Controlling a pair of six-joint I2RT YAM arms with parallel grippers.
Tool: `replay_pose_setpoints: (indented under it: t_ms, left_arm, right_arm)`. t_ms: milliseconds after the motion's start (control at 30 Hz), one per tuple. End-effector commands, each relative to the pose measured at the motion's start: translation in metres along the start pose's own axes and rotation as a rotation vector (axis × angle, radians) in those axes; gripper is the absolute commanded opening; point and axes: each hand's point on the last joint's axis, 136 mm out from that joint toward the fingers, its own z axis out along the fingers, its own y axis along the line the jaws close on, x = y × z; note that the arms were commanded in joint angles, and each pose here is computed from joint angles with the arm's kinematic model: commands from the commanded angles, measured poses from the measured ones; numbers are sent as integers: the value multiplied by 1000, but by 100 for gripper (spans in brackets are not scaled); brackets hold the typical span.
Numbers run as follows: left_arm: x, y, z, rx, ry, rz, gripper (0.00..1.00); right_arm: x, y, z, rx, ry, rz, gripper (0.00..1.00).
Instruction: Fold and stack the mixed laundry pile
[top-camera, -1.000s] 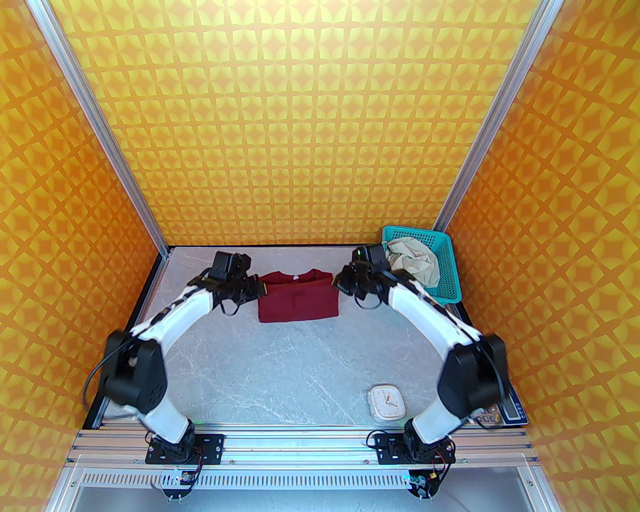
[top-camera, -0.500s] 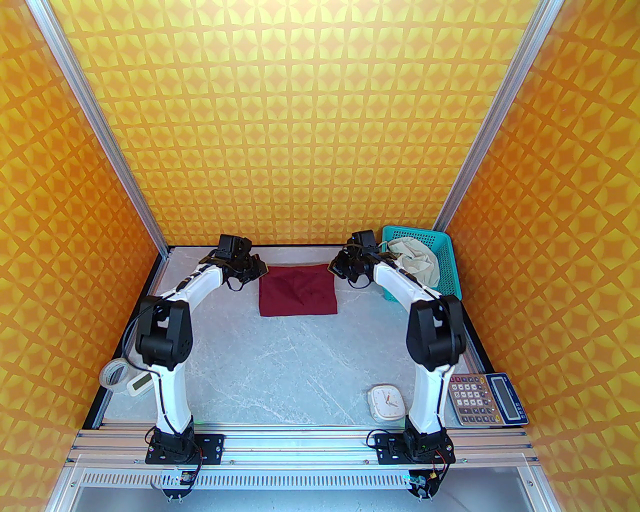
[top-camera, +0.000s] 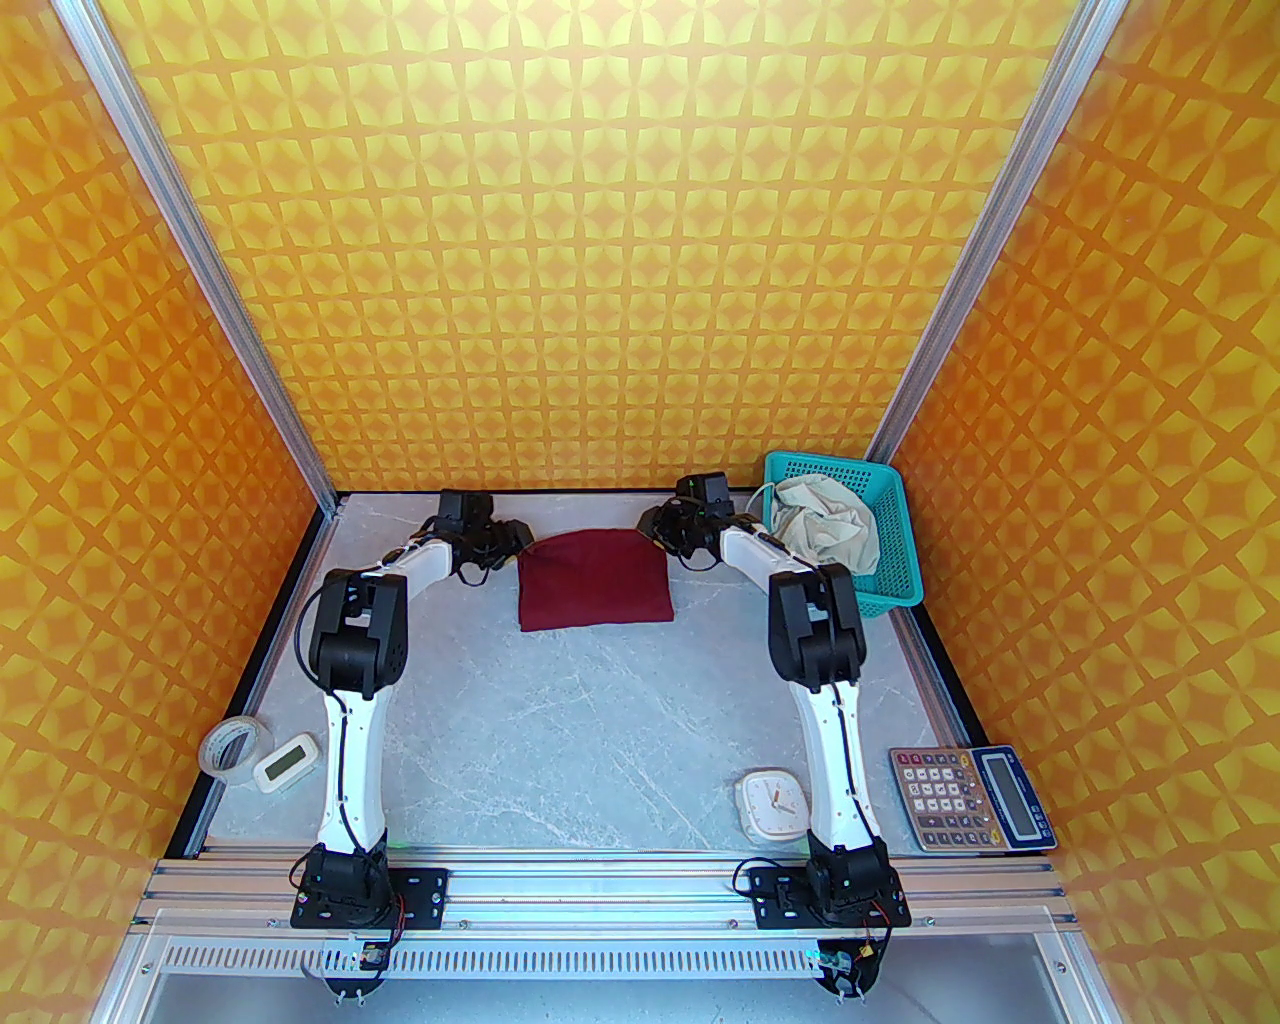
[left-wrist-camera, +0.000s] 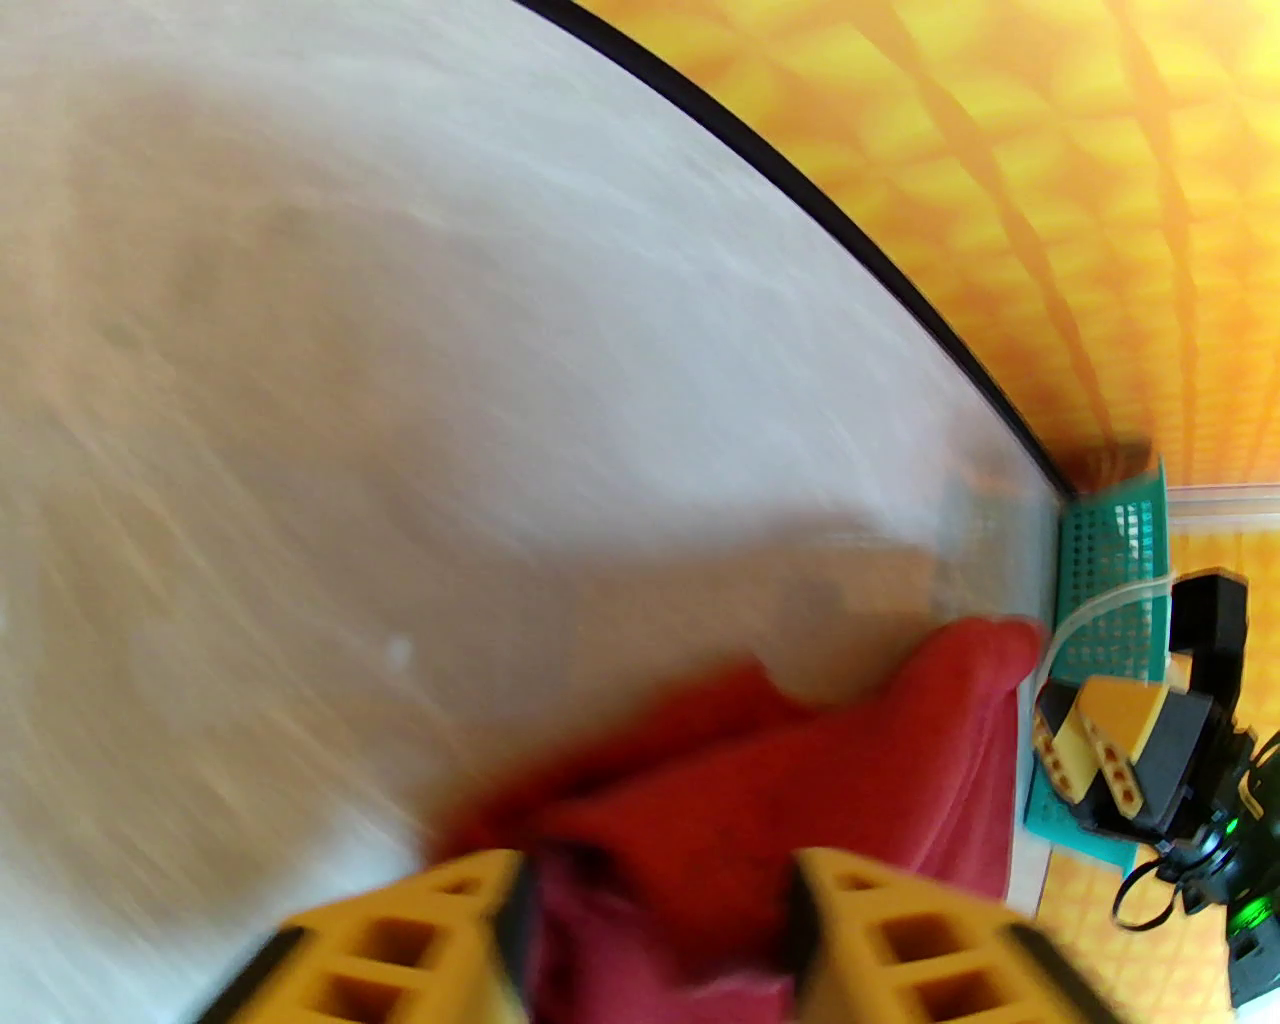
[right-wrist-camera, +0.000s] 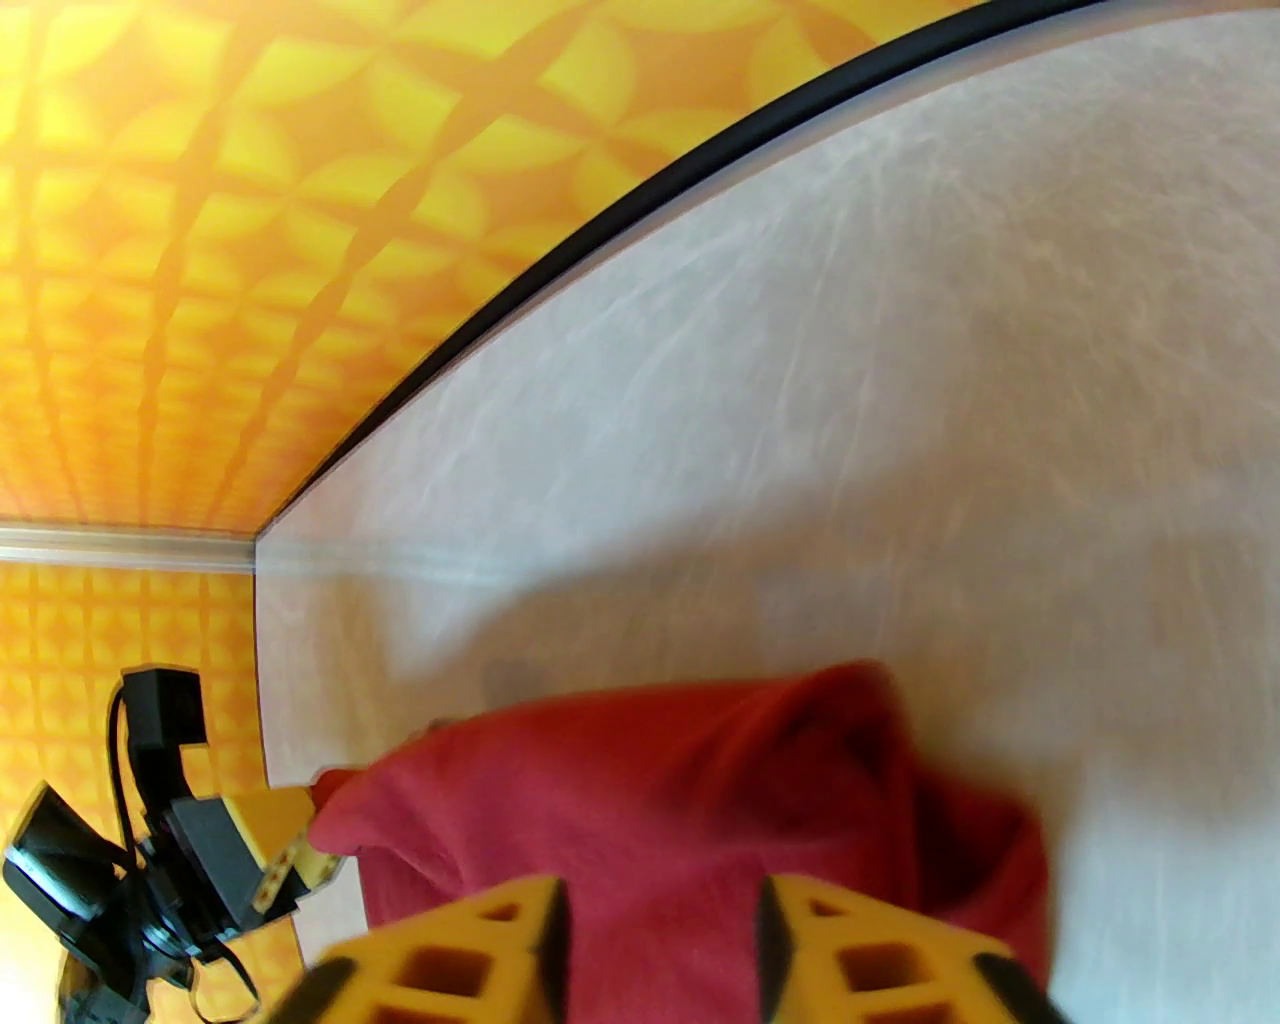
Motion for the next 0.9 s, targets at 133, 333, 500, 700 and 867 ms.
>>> replay_pose_setpoints:
  t_ms: [133, 333, 500, 700, 867]
  left_arm:
    - [-52, -34, -51, 41, -133, 132, 53]
    - [11, -63, -69, 29, -24, 220, 40]
    - [32, -68, -34, 60, 40, 251, 30]
    - [17, -57, 8, 92, 23, 238, 30]
    - [7, -36, 29, 87, 9, 175, 32]
  right_arm:
    - [-36, 36, -50, 7, -134, -138, 58]
    - [11, 46, -70, 128, -106, -281, 57]
    - [30, 42, -33, 76, -28, -221, 44]
    - [6, 22, 3, 64, -55, -146, 43]
    - [-7, -13, 25, 52, -44, -35, 41]
